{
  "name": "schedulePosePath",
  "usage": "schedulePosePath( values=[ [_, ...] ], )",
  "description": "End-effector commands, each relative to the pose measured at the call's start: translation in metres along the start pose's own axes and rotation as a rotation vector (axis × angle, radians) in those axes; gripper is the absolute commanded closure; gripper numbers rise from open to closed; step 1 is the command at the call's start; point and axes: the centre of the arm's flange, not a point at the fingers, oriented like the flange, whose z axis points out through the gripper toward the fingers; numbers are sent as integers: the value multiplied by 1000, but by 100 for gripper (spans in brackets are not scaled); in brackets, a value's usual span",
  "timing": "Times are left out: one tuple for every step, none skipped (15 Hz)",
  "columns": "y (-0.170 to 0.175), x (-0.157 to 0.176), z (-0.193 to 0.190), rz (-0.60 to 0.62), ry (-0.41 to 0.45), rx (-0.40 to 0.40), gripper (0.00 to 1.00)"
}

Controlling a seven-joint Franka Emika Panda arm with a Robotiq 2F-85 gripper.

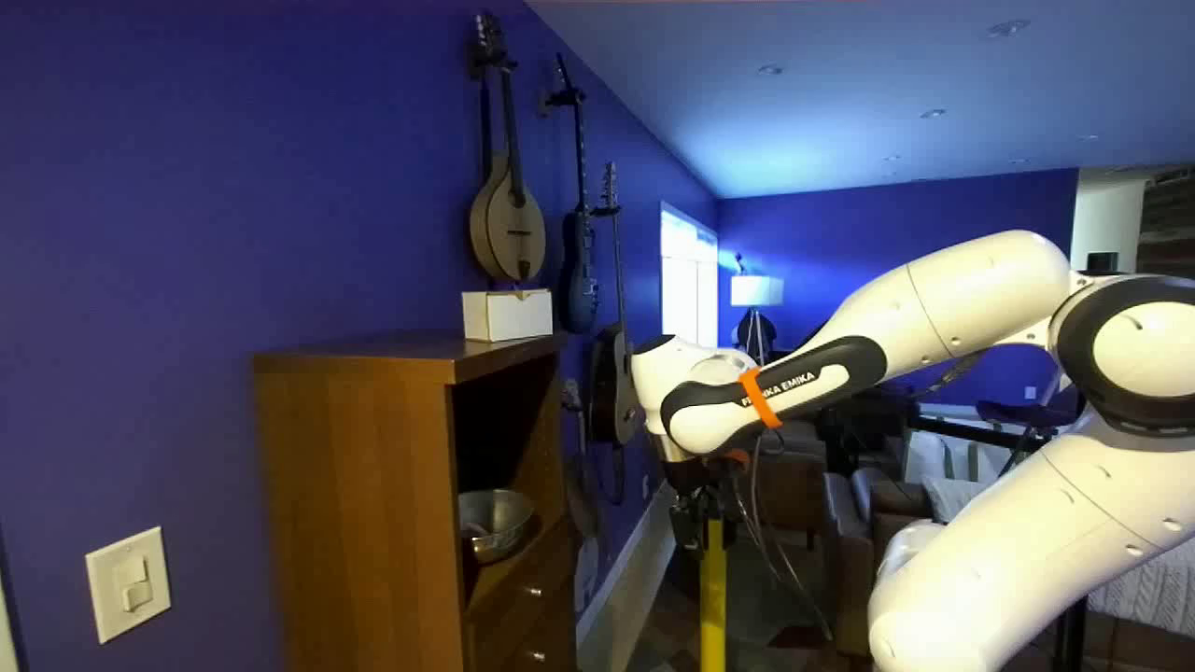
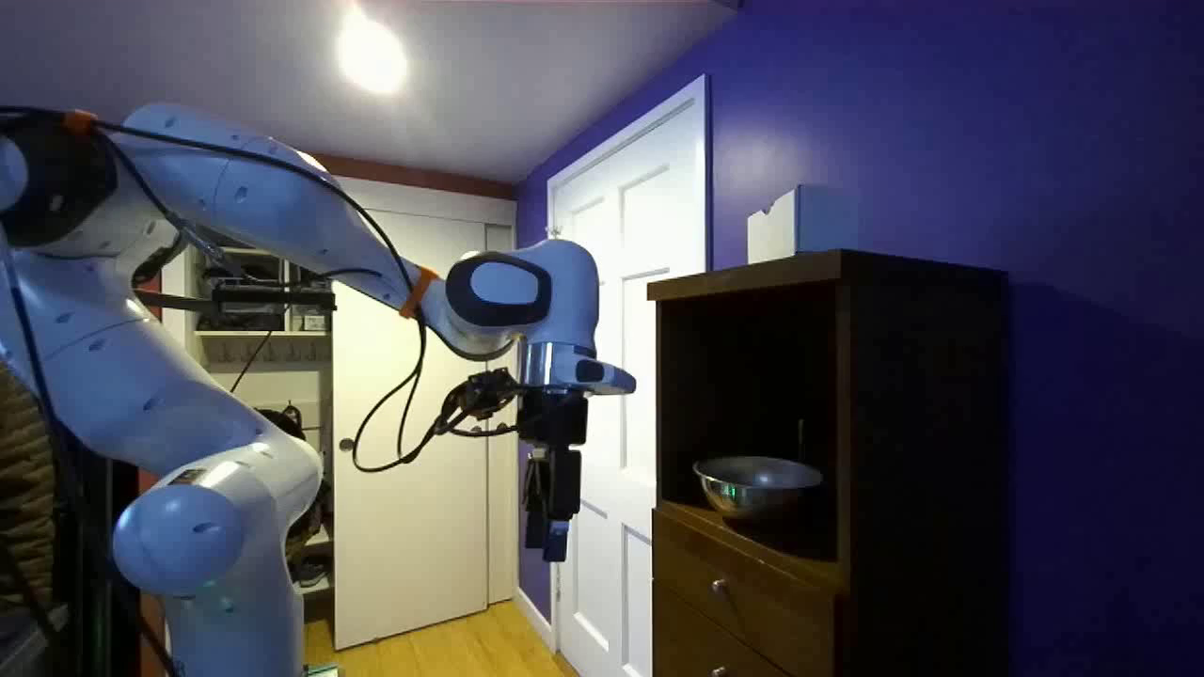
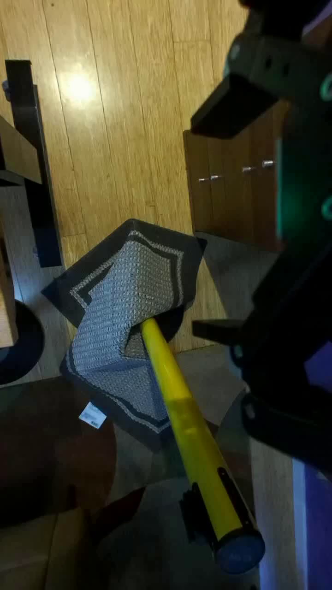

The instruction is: Open the first top drawer

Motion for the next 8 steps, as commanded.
schedulePosePath(
  values=[
    [0, 0, 0, 0, 0, 0, 0],
    [0, 0, 0, 0, 0, 0, 0],
    [0, 0, 0, 0, 0, 0, 0],
    [0, 0, 0, 0, 0, 0, 0],
    [0, 0, 0, 0, 0, 0, 0],
    [0, 0, 0, 0, 0, 0, 0],
    [0, 0, 0, 0, 0, 0, 0],
    [-1, 10, 0, 6, 25, 6, 0]
  ],
)
